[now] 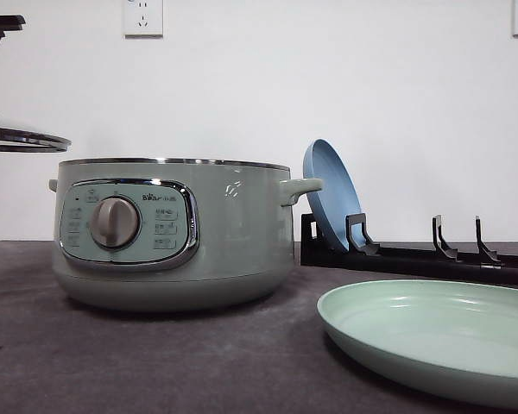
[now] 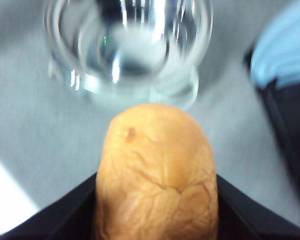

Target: Transfer potato from steamer to green plate

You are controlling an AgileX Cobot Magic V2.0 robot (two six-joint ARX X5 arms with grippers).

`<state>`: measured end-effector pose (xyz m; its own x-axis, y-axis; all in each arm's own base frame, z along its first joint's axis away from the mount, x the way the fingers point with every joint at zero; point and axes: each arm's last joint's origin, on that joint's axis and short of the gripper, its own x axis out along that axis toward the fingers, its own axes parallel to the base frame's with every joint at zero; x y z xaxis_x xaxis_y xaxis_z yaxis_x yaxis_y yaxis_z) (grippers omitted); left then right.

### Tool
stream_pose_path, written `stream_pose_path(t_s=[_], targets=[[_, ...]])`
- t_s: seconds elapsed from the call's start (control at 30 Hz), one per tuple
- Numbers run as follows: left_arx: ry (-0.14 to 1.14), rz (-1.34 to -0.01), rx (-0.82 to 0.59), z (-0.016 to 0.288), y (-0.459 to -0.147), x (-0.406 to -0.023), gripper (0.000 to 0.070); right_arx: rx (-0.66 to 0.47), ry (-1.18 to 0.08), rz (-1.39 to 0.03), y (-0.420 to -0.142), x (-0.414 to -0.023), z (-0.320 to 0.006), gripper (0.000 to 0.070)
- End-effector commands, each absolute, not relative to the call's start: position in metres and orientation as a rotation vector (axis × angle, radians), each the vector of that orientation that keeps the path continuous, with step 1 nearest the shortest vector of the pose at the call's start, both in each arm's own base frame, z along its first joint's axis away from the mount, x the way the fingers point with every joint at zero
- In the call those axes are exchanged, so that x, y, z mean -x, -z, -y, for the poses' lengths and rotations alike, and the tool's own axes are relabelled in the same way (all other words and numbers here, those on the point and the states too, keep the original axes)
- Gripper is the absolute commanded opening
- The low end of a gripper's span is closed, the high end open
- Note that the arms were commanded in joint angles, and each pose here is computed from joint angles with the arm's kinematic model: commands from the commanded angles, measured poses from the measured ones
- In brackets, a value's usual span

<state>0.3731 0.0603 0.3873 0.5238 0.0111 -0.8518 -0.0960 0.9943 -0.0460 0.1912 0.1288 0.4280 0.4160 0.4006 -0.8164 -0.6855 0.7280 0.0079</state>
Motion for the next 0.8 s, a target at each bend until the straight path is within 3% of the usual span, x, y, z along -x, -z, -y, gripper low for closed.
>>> stream_pose_path(t_s=[0.0, 0.37, 0.6, 0.77], targets=[[-0.067, -0.957, 0.086, -0.062, -0.4, -0.372, 0.0, 0.304, -0.662, -0.942, -0.415, -0.184, -0.121, 0.03], [-0.066, -0.956, 0.088, -0.061, -0.4, -0.373, 0.0, 0.102, -0.548, -0.963, -0.303, -0.16, -0.101, 0.0299], [-0.065, -0.956, 0.087, -0.06, -0.4, -0.373, 0.0, 0.043, -0.504, -1.016, -0.236, -0.17, -0.107, 0.03], [-0.065, -0.956, 0.087, -0.06, -0.4, -0.373, 0.0, 0.03, -0.494, -1.023, -0.205, -0.177, -0.111, 0.03]])
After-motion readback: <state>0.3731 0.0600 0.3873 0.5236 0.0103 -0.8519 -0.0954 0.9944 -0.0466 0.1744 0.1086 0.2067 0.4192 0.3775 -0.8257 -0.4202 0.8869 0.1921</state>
